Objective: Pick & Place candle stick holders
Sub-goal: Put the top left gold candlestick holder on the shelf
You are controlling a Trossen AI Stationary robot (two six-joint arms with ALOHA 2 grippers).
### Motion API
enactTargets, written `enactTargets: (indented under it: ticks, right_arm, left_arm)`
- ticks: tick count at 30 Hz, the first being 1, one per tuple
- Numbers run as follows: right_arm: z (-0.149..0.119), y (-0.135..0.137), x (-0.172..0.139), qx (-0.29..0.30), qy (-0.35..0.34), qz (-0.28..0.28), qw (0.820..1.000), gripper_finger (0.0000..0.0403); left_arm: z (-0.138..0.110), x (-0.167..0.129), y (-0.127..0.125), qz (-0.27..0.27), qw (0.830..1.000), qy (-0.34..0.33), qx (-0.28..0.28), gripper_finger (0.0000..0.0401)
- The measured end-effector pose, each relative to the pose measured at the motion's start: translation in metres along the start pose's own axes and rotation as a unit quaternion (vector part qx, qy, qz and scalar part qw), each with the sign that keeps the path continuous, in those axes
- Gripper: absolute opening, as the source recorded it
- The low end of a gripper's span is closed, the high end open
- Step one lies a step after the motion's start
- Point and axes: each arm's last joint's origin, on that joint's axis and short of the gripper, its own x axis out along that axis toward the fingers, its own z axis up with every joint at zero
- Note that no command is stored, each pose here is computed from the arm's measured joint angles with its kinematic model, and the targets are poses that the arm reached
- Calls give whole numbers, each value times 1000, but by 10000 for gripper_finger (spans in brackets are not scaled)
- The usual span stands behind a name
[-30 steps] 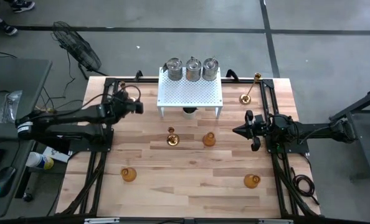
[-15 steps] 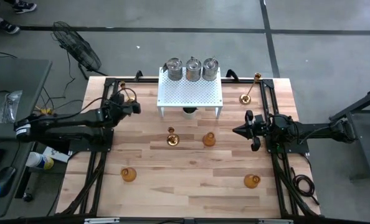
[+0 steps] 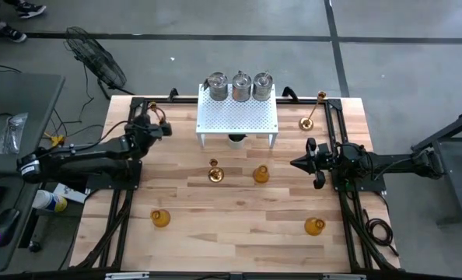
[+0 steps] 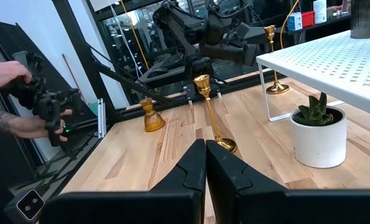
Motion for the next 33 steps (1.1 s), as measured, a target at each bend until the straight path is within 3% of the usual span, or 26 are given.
enactTargets:
  ticks: [15, 33]
  right_arm:
    - [0, 0, 0, 0, 0, 0, 1000, 3]
    - [0, 0, 0, 0, 0, 0, 1000, 3]
  left_arm:
    - [3, 8, -12, -2, 1000, -31, 2, 381]
    - [8, 14, -11, 5, 999, -37, -25, 227]
